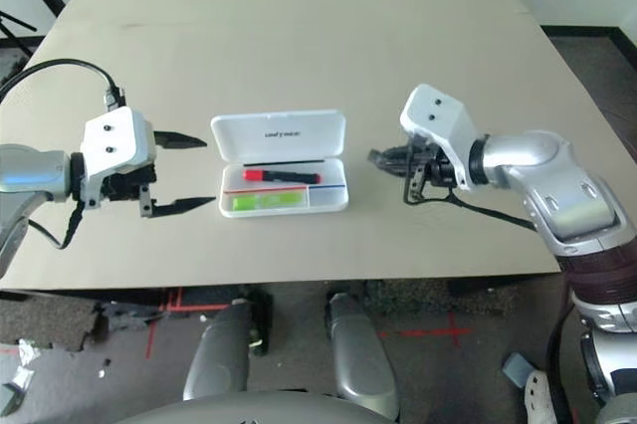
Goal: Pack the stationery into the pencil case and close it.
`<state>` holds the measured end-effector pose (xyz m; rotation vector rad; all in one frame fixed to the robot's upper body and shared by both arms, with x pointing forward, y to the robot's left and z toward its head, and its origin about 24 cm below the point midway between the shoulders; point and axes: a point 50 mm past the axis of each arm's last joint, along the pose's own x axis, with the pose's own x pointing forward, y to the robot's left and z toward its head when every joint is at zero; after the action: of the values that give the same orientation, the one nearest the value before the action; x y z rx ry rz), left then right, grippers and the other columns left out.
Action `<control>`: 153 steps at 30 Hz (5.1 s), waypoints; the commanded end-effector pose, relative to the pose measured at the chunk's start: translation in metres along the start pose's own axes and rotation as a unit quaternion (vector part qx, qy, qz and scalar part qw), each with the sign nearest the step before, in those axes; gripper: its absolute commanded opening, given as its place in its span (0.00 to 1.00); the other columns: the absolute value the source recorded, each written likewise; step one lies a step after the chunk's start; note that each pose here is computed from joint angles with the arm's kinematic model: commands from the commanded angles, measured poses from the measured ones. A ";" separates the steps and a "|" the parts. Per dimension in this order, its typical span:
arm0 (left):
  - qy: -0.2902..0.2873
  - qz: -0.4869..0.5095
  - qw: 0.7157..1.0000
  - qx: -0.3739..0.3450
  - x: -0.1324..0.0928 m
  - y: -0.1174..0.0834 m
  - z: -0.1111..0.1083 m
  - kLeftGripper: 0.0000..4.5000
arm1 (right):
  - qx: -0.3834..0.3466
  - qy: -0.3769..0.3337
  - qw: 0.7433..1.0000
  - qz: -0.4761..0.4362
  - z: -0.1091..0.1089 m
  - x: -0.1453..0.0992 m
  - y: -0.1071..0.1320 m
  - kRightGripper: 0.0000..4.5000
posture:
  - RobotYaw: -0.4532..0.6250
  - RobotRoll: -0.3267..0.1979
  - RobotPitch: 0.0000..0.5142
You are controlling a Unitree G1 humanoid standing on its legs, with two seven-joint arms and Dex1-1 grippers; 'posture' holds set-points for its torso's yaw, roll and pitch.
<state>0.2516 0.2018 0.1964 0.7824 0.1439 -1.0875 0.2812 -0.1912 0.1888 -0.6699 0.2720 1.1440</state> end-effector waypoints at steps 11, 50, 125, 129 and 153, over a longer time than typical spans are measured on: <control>0.003 0.016 1.000 -0.008 -0.006 -0.006 -0.004 1.00 | -0.068 -0.048 0.994 0.069 0.007 0.040 0.021 0.07 | 0.45 0.62 0.37; 0.011 0.030 0.999 -0.026 -0.009 -0.004 -0.014 1.00 | 0.075 -0.049 0.996 0.007 -0.027 0.006 -0.001 0.98 | 0.44 0.62 0.36; -0.086 0.008 0.990 -0.114 0.074 -0.007 0.004 0.00 | 0.209 -0.065 0.976 0.018 -0.060 -0.035 0.022 1.00 | 0.37 0.62 0.37; -0.085 -0.015 0.991 -0.106 0.080 -0.016 0.008 0.00 | 0.209 -0.062 0.976 0.018 -0.060 -0.034 0.022 1.00 | 0.37 0.62 0.37; -0.087 0.044 0.983 -0.154 0.083 -0.016 -0.025 0.39 | 0.205 -0.134 0.969 -0.039 -0.056 -0.021 0.010 1.00 | 0.37 0.62 0.39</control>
<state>0.2829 0.1447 0.1320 0.4684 0.1237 -1.0551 0.2686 -0.2389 0.1471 -0.1832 0.2988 1.0675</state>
